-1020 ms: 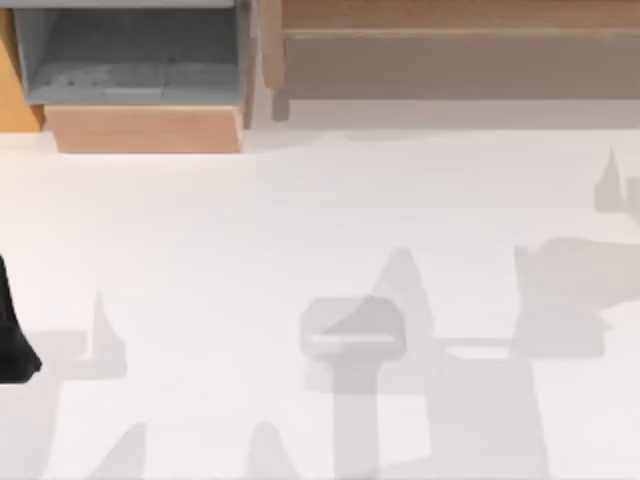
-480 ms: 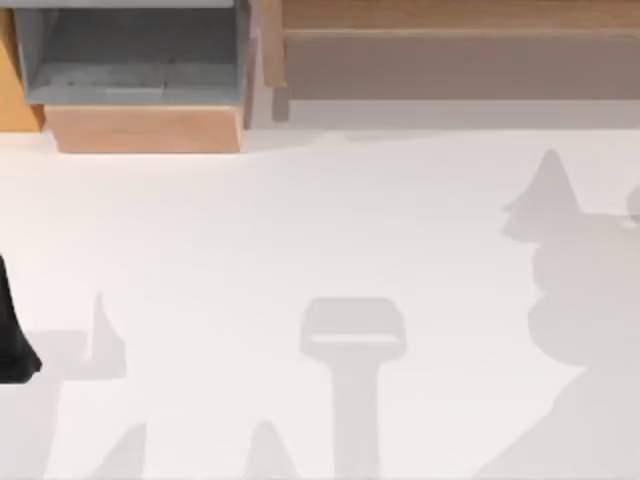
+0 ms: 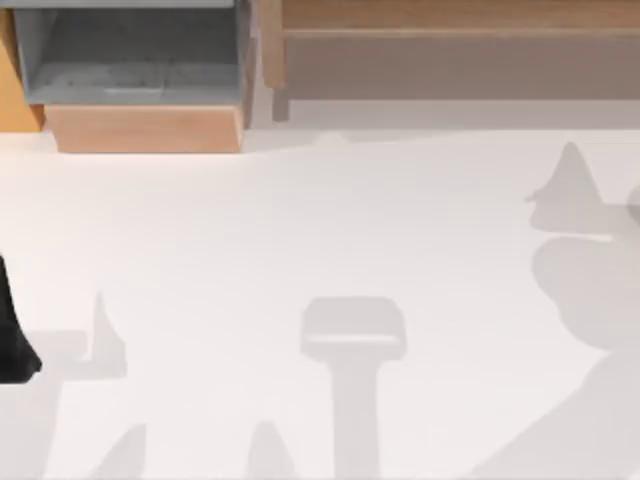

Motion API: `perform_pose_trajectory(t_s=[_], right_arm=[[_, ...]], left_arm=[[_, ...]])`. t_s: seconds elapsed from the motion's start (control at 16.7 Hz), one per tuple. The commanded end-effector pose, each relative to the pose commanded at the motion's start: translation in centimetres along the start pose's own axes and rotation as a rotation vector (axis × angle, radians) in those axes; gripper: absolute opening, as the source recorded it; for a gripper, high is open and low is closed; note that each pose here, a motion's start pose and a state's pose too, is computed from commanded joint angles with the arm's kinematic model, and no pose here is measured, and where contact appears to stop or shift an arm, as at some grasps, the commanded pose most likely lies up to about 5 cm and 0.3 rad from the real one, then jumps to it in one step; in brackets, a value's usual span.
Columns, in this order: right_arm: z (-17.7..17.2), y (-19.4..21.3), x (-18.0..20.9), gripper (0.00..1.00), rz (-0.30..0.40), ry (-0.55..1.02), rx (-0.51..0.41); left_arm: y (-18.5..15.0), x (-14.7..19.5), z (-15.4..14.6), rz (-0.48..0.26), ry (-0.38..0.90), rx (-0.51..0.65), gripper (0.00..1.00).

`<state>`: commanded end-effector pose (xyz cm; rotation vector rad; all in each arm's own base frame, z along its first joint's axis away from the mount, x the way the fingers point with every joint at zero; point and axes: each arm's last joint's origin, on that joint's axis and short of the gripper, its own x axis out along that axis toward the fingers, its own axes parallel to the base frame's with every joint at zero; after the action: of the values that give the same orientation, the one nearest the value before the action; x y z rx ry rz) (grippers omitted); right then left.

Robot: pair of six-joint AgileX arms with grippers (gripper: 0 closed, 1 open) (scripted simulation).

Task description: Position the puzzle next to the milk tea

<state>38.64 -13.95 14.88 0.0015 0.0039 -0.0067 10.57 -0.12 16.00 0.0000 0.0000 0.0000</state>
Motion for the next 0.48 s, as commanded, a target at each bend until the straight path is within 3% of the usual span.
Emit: perform_pose_trajectory(t_s=[0.48], right_arm=[[1.0,0.0,3.9,1.0,-0.003,-0.007,-0.001]], left_arm=[[0.0,0.0,0.0,0.0,0.0,0.0,1.0]])
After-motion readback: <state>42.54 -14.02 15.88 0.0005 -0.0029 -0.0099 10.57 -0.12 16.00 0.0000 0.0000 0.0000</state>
